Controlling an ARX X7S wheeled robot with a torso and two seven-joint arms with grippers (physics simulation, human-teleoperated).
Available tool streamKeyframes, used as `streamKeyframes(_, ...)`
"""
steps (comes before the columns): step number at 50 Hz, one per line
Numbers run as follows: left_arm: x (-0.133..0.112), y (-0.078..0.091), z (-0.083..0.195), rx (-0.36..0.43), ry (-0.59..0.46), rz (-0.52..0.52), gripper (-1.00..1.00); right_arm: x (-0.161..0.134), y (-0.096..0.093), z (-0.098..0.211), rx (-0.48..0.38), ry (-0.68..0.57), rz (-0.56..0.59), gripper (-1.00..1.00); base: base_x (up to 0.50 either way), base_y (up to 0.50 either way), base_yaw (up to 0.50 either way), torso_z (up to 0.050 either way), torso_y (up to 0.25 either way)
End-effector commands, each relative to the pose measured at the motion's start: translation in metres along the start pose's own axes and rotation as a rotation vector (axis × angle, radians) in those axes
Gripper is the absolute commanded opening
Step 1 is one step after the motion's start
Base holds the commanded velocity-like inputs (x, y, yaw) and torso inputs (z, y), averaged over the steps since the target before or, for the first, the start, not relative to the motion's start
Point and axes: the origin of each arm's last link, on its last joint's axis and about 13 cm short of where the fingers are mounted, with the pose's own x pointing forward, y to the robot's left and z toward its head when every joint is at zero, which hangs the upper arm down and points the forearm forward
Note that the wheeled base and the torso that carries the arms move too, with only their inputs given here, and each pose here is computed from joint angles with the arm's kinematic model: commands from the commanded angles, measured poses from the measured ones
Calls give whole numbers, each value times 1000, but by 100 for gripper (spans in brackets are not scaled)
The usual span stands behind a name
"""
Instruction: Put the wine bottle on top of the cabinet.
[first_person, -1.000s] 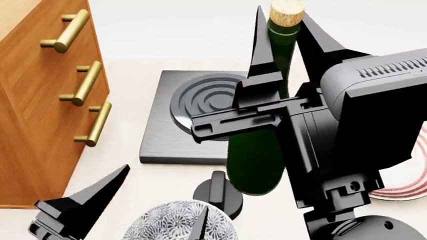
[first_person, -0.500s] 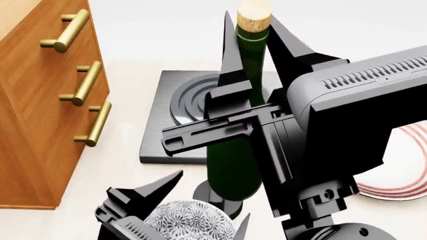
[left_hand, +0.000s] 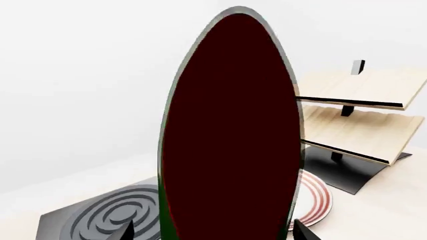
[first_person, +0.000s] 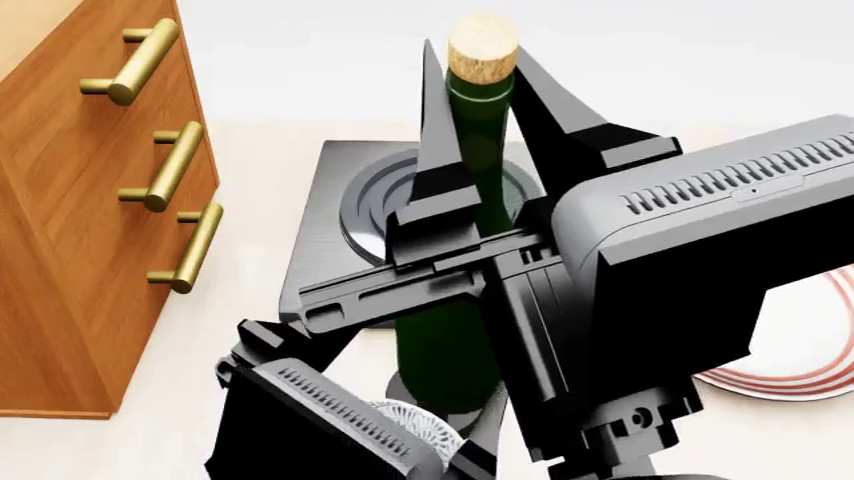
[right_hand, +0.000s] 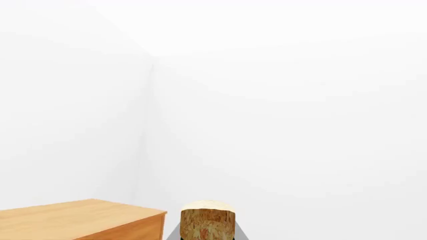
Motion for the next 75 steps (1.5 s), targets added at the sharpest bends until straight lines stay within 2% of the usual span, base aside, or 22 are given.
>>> streamKeyframes(1, 8, -2, 1, -33, -20, -8, 100, -2, 0, 3, -14, -25, -8, -100, 0, 0, 0, 0, 0)
streamKeyframes(9, 9, -4, -3, -39, -21, -13, 100, -2, -1, 3, -15, -25, -8, -100, 0, 0, 0, 0, 1)
streamKeyframes(10, 8, -4, -2, -38, -28, -3, -100, -2, -1, 3, -15, -24, -7, -100, 0, 0, 0, 0, 0)
streamKeyframes(33, 8, -2, 0, -35, -33, 0, -100, 0, -1, 3, -21, -20, -28, -100, 0, 0, 0, 1, 0)
streamKeyframes(34, 8, -1, 0, -34, -33, 2, -100, 1, -1, 3, -19, -21, -30, 100, 0, 0, 0, 0, 0)
streamKeyframes(47, 7, -2, -2, -38, -30, 4, -100, 0, -2, 5, -14, -23, -31, 100, 0, 0, 0, 0, 1)
streamKeyframes(56, 10, 3, 4, -27, -44, 20, -100, -12, 0, 5, 5, -25, -36, 100, 0, 0, 0, 0, 0)
streamKeyframes(59, 14, 8, 5, -23, -46, 35, -100, -22, 1, 10, 11, -36, -41, 100, 0, 0, 0, 0, 3)
streamKeyframes(61, 15, 10, 9, -49, -49, 51, -100, -27, 2, 10, 13, -39, -45, 100, 0, 0, 0, 0, 0)
streamKeyframes(64, 24, 17, 17, -16, -65, 69, -100, -37, 7, 12, 28, -48, -45, 100, 0, 0, 0, 0, 0)
streamKeyframes(70, 31, 33, 22, -12, -65, 125, -100, -49, 12, 21, 34, -67, -34, 100, 0, 0, 0, 2, 0)
streamKeyframes(75, 30, 42, 27, 3, -70, 157, -100, -61, 13, 21, 1, -70, -52, 100, 0, 0, 0, 0, 2)
